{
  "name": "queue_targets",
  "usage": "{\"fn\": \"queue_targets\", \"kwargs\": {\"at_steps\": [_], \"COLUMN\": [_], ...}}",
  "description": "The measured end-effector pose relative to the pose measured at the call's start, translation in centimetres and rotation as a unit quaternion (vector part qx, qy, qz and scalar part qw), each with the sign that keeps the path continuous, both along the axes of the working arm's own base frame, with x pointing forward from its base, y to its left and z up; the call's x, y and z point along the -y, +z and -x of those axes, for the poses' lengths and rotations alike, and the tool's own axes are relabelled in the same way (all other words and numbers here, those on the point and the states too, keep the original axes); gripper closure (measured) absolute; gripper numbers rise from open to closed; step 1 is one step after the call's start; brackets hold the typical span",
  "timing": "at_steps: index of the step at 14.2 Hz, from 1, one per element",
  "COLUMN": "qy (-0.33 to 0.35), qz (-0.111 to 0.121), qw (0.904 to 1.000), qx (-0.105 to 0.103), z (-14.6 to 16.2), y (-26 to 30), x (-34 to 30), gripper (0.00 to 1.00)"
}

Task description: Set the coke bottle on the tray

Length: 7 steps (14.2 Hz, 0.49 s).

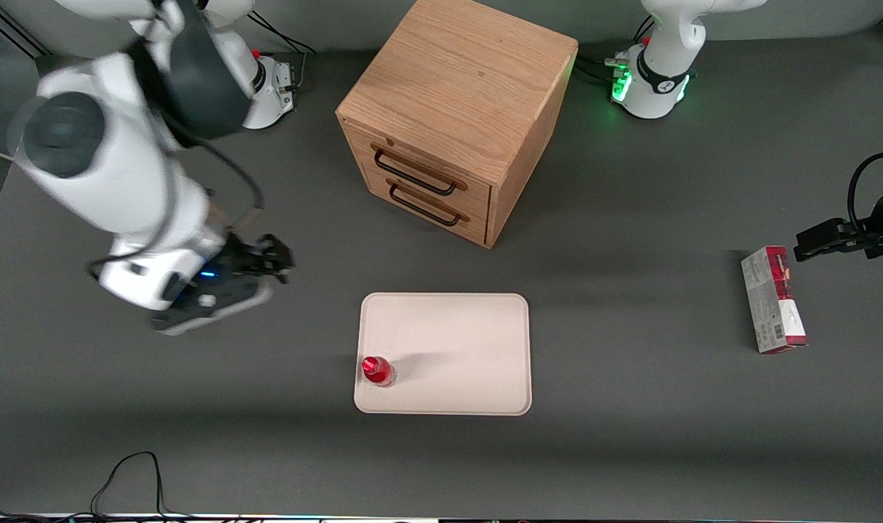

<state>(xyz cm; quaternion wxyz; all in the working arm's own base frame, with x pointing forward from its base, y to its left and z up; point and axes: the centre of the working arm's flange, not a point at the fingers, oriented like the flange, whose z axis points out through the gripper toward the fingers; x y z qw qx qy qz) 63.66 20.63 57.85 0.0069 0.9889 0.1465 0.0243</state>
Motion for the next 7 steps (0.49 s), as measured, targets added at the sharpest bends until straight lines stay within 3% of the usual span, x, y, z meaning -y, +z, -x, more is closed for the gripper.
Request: {"fn": "queue_targets", "kwargs": {"at_steps": [3,7], "qy": [-0.061,-0.089], "qz": [-0.007,-0.003], "qw": [0.9981,0.9959], "qx": [0.0,-0.01], "z": [1.5,4.1], "y": [1.6,1.5], "x": [8.6,14.2], "gripper": [0.0,0.0]}}
